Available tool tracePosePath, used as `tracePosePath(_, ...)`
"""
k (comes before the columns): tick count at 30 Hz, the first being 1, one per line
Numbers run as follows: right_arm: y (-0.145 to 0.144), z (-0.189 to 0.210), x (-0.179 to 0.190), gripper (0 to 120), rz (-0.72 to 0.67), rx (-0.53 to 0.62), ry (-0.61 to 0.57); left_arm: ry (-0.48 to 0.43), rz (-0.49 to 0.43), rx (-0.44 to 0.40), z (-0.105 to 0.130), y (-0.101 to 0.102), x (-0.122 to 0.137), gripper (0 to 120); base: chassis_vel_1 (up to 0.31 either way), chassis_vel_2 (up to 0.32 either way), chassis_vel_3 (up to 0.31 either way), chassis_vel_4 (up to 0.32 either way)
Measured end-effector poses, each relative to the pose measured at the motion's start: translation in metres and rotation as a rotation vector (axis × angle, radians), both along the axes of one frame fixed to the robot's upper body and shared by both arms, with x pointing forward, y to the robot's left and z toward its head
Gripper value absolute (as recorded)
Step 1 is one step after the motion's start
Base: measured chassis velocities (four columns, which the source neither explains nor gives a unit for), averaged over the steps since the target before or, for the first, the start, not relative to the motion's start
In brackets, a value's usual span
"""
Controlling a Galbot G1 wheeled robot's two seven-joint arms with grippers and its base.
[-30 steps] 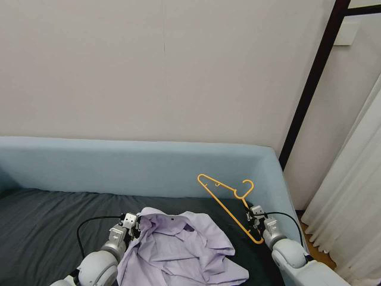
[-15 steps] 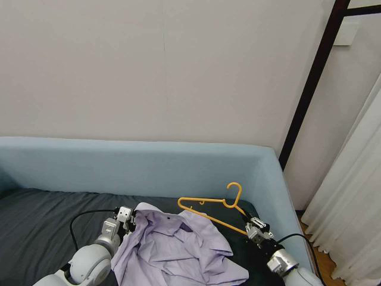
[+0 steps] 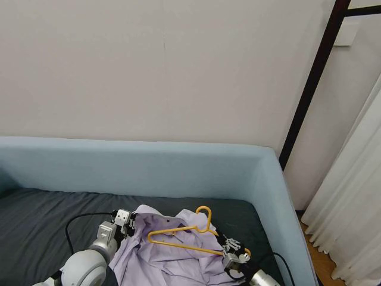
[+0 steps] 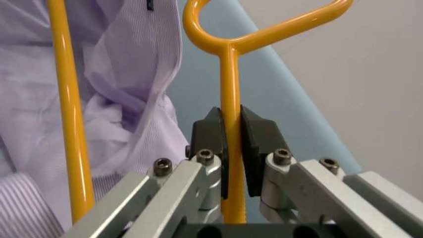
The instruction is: Pick up the clothes from the sofa and hang them on the clothes hanger.
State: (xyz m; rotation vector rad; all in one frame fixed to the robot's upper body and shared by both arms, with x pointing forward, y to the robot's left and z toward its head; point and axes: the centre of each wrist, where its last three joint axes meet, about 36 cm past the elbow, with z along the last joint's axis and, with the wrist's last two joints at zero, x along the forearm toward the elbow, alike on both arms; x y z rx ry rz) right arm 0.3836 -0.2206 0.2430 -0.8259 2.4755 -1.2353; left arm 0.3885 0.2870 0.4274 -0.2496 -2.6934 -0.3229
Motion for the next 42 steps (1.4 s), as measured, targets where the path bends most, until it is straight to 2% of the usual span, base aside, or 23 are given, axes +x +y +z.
tracePosePath(6,0.03,-0.008,0.016,5,-0.04,0.028,0.001,0.017,-0.007,-0.004,0.002,-0.003,-0.012,0,0.0,0.0,0.0,0.0)
tracePosePath(14,0.041,-0.006,0.034,5,-0.13,0.048,-0.016,0.019,-0.014,-0.007,0.008,-0.006,-0.019,0,0.0,0.0,0.0,0.0)
tracePosePath(20,0.058,-0.008,0.035,5,-0.126,0.052,-0.019,0.015,-0.021,-0.033,0.014,-0.02,-0.012,0,0.0,0.0,0.0,0.0)
tracePosePath(28,0.079,-0.003,0.042,5,-0.123,0.077,-0.03,0.007,-0.023,-0.025,0.021,-0.019,-0.007,0,0.0,0.0,0.0,0.0)
tracePosePath(37,0.116,0.0,0.052,5,-0.115,0.084,-0.041,-0.006,-0.036,-0.039,0.03,-0.031,-0.009,0,0.0,0.0,0.0,0.0)
tracePosePath(42,0.125,0.0,0.058,5,-0.107,0.074,-0.046,-0.009,-0.043,-0.04,0.032,-0.034,-0.012,0,0.0,0.0,0.0,0.0)
